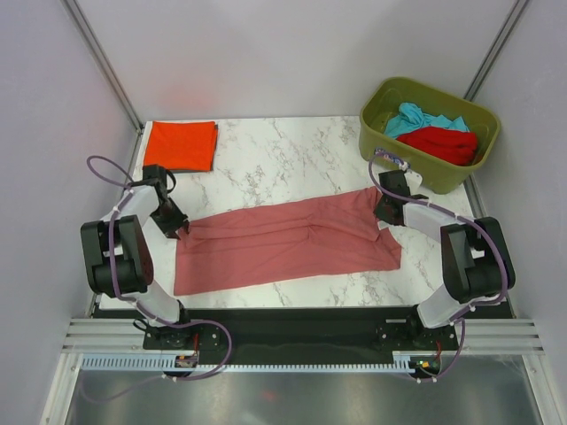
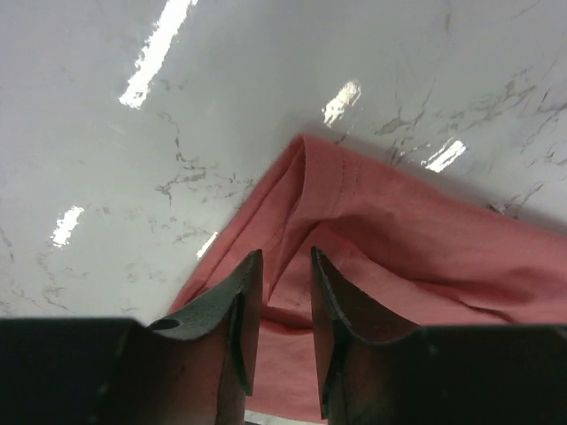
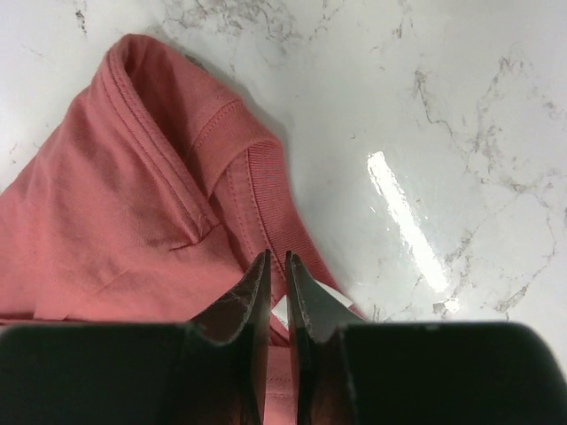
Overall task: Fold and stack the t-shirts
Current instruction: Fold the tshirt
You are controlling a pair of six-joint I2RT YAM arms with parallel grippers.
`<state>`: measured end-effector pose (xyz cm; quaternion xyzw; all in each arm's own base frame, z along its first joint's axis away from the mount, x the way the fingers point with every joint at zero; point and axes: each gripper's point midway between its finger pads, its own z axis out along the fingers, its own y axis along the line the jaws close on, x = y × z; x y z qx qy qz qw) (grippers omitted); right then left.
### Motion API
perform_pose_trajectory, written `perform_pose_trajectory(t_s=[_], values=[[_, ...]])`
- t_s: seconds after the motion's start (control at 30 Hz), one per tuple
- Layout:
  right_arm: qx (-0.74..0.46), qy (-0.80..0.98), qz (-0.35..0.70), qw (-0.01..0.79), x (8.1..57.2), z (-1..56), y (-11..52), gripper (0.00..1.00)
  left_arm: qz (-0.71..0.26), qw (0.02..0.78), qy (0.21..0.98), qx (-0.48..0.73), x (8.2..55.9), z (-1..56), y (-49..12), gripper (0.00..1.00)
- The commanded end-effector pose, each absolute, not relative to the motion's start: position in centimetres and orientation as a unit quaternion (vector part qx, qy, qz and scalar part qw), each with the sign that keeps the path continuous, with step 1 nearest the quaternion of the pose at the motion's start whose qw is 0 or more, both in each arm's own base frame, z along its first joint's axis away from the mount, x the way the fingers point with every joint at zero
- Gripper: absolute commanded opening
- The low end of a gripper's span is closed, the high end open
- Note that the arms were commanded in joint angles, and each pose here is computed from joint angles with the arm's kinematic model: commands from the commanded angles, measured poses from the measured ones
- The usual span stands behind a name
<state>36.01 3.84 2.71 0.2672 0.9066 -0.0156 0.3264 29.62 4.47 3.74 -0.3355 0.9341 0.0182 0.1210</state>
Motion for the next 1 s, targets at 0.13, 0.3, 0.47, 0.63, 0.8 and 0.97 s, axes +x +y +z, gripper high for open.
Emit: perform_pose_trajectory(t_s=[0.13, 0.3, 0.47, 0.63, 0.8, 0.97], values=[[0.261, 0.902, 0.001, 0.345, 36.2, 4.2, 4.0, 0.20, -0.080, 0.124, 0.938, -0.314, 29.8, 4.6, -0.2, 0.41], [0.256, 0.903, 0.001, 0.346, 36.2, 4.3, 4.1, 0.20, -0.057, 0.147, 0.938, -0.309, 28.9, 5.4, 0.0, 0.27], [0.252, 0.904, 0.004, 0.345, 36.3, 4.3, 4.3, 0.20, 0.020, 0.151, 0.939, -0.309, 26.6, 4.4, 1.7, 0.11], [0.251, 0.903, 0.004, 0.350, 36.5, 4.8, 4.2, 0.21, 0.059, 0.169, 0.919, -0.352, 25.8, 5.0, 3.1, 0.07], [0.249, 0.902, 0.000, 0.354, 36.6, 5.3, 4.0, 0.21, 0.035, 0.248, 0.887, -0.387, 27.1, 9.1, 3.3, 0.36], [0.248, 0.902, 0.004, 0.354, 36.7, 5.5, 4.1, 0.22, -0.051, 0.243, 0.882, -0.401, 29.4, 10.8, 0.5, 0.51]])
